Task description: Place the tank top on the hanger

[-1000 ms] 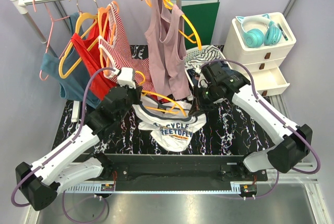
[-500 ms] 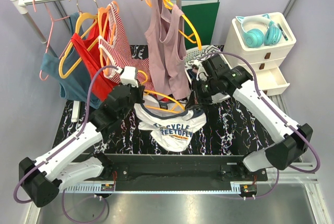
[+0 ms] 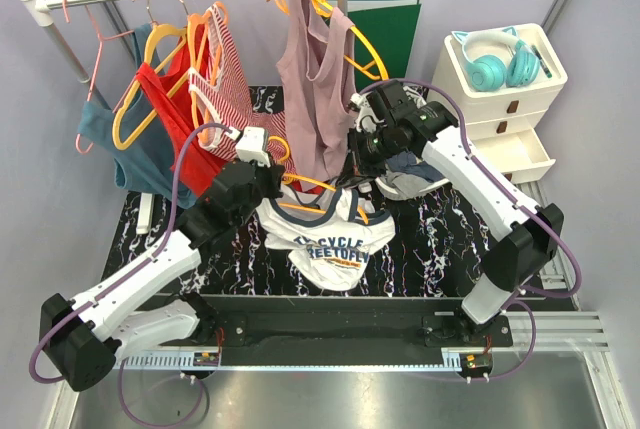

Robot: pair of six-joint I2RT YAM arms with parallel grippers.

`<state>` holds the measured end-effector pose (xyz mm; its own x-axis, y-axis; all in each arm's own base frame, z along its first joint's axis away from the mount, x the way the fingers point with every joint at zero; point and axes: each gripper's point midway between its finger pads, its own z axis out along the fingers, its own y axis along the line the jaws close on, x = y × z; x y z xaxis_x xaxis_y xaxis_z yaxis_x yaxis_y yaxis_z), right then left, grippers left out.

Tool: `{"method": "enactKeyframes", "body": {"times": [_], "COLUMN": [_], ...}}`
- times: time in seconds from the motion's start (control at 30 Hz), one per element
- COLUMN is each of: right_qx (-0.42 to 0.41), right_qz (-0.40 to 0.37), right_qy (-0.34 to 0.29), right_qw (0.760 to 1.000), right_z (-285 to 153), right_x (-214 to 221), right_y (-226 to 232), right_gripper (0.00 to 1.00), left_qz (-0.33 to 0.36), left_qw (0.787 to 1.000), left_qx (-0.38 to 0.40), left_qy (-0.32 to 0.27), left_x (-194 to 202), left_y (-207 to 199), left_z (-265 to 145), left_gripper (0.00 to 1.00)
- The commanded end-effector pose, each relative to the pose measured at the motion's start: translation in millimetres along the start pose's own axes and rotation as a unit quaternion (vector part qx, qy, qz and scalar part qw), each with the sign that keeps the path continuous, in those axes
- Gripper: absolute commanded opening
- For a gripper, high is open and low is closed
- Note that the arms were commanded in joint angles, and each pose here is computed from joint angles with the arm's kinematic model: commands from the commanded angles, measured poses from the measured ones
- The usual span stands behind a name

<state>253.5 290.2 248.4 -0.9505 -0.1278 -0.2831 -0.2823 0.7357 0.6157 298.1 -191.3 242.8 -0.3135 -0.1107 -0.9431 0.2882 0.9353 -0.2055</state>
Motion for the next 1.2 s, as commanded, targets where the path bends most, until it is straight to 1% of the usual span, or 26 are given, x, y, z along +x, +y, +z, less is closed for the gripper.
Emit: {"method": "enactKeyframes", "body": {"times": [0.0, 0.13, 0.17, 0.33, 0.6, 0.67, 0.7, 0.73, 0.77, 0.8, 0.83, 0.87, 0.97, 1.17], "right_qx": [-0.039, -0.046, -0.043, -0.05, -0.032, -0.025, -0.025, -0.025, -0.031, -0.038, -0.045, -0.054, -0.048, -0.031], "right_qz": [-0.034, -0.042, -0.04, -0.058, -0.056, -0.056, -0.058, -0.056, -0.058, -0.061, -0.065, -0.071, -0.083, -0.102], "right_qy": [-0.023, -0.015, -0.015, -0.012, -0.028, -0.036, -0.039, -0.042, -0.047, -0.049, -0.052, -0.06, -0.072, -0.082], "right_qw": [0.998, 0.998, 0.998, 0.997, 0.998, 0.997, 0.997, 0.997, 0.997, 0.996, 0.996, 0.994, 0.993, 0.991], "right_z": [-7.7, -1.4, 1.3, 9.5, 12.3, 10.2, 8.2, 5.9, -0.2, -4.9, -10.2, -21.2, -39.7, -66.8], "right_x": [-18.5, -17.1, -17.9, -16.3, -21.1, -22.6, -22.9, -23.3, -24.4, -24.2, -24.5, -25.7, -23.7, -9.3], "right_y": [26.1, 35.0, 35.0, 53.6, 51.9, 50.5, 50.9, 52.2, 57.5, 62.3, 67.0, 75.4, 79.9, 76.2], "right_gripper": [0.0, 0.0, 0.0, 0.0, 0.0, 0.13, 0.29, 0.57, 0.67, 0.75, 0.8, 0.92, 0.97, 0.97], "left_qz": [-0.029, -0.028, -0.032, -0.028, -0.03, -0.034, -0.035, -0.034, -0.034, -0.032, -0.031, -0.031, -0.037, -0.023], "left_qw": [0.997, 0.998, 0.997, 0.997, 0.996, 0.995, 0.995, 0.994, 0.994, 0.993, 0.994, 0.994, 0.993, 0.991], "left_qx": [0.033, 0.035, 0.039, 0.044, 0.048, 0.053, 0.056, 0.065, 0.069, 0.076, 0.077, 0.079, 0.084, 0.101], "left_qy": [-0.056, -0.052, -0.062, -0.057, -0.068, -0.077, -0.08, -0.081, -0.081, -0.08, -0.076, -0.075, -0.079, -0.083], "left_x": [-40.3, -39.4, -45.7, -44.3, -52.9, -59.0, -61.7, -62.0, -62.4, -62.6, -60.5, -59.7, -62.7, -74.1], "left_y": [-20.5, -23.7, -26.6, -33.3, -34.3, -35.1, -36.1, -38.7, -39.4, -41.7, -42.2, -42.5, -43.7, -49.1], "left_z": [0.0, 2.5, 3.1, 7.6, 0.9, -4.5, -6.5, -8.2, -9.4, -10.2, -10.4, -10.7, -14.1, -23.4], "left_gripper": [0.0, 0.0, 0.0, 0.0, 0.0, 0.0, 0.0, 0.0, 0.0, 0.0, 0.0, 0.0, 0.0, 0.0]}}
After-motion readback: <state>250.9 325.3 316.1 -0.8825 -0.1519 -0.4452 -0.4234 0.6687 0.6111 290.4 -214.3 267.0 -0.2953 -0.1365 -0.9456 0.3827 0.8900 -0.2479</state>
